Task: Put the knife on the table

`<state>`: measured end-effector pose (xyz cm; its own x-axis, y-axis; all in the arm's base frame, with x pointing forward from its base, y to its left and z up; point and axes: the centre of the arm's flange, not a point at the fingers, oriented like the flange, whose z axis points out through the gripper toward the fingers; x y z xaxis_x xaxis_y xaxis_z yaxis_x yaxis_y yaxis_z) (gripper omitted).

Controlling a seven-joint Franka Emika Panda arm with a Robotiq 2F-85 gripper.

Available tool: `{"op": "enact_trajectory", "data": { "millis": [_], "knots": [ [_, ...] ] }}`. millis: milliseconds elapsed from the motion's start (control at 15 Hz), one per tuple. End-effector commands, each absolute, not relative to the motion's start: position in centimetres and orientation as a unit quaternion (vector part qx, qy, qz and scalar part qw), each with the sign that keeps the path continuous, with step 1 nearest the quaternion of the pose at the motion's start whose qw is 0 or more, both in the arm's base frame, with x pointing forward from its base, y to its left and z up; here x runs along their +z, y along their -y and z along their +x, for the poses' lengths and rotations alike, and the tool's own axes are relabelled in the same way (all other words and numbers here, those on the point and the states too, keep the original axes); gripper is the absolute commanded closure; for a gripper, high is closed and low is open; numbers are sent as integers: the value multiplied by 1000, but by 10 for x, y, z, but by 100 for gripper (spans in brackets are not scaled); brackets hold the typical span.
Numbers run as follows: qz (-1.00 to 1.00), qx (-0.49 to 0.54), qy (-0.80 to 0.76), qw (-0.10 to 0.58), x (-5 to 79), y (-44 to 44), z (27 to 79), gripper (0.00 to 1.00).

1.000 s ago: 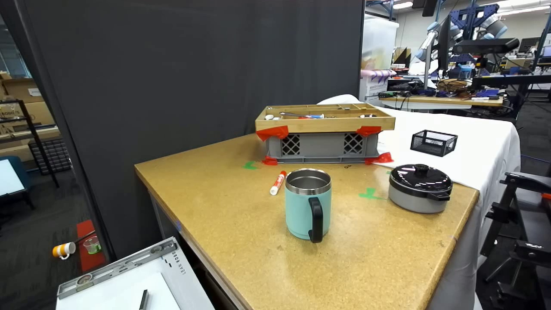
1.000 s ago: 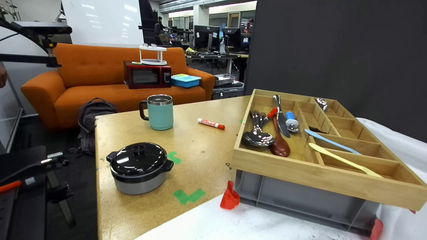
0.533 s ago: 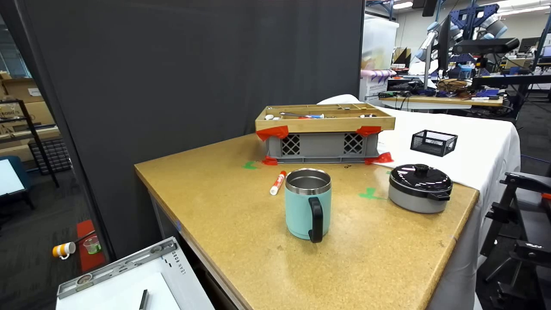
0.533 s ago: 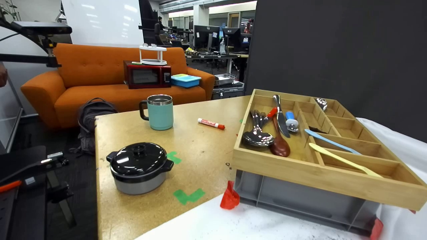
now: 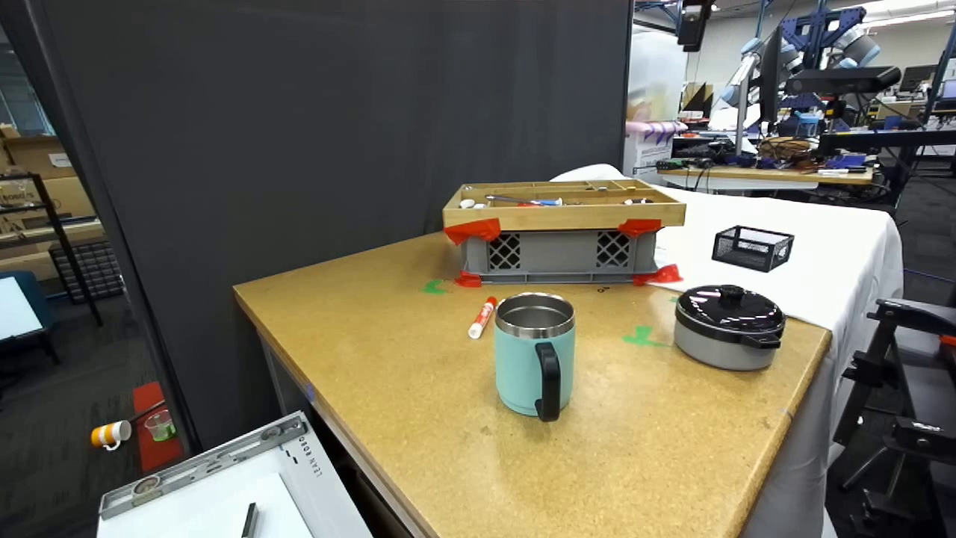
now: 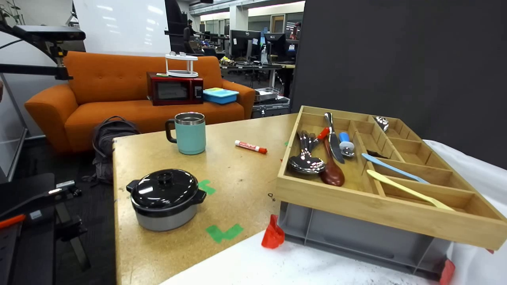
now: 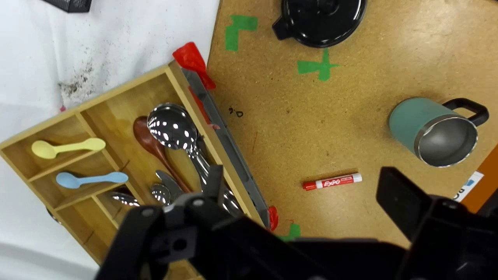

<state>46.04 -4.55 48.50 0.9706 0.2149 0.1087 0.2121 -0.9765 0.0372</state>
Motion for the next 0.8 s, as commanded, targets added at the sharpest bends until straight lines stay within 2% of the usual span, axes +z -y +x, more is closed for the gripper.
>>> {"op": "enact_trajectory", "data": {
  "millis": [0, 533, 733],
  "knots": [
    [983, 64, -169, 26, 490, 53, 517, 0],
    [947, 76, -310, 37, 457, 69, 607, 0],
    [952, 67, -295, 43, 443, 66, 597, 0]
  ]
}}
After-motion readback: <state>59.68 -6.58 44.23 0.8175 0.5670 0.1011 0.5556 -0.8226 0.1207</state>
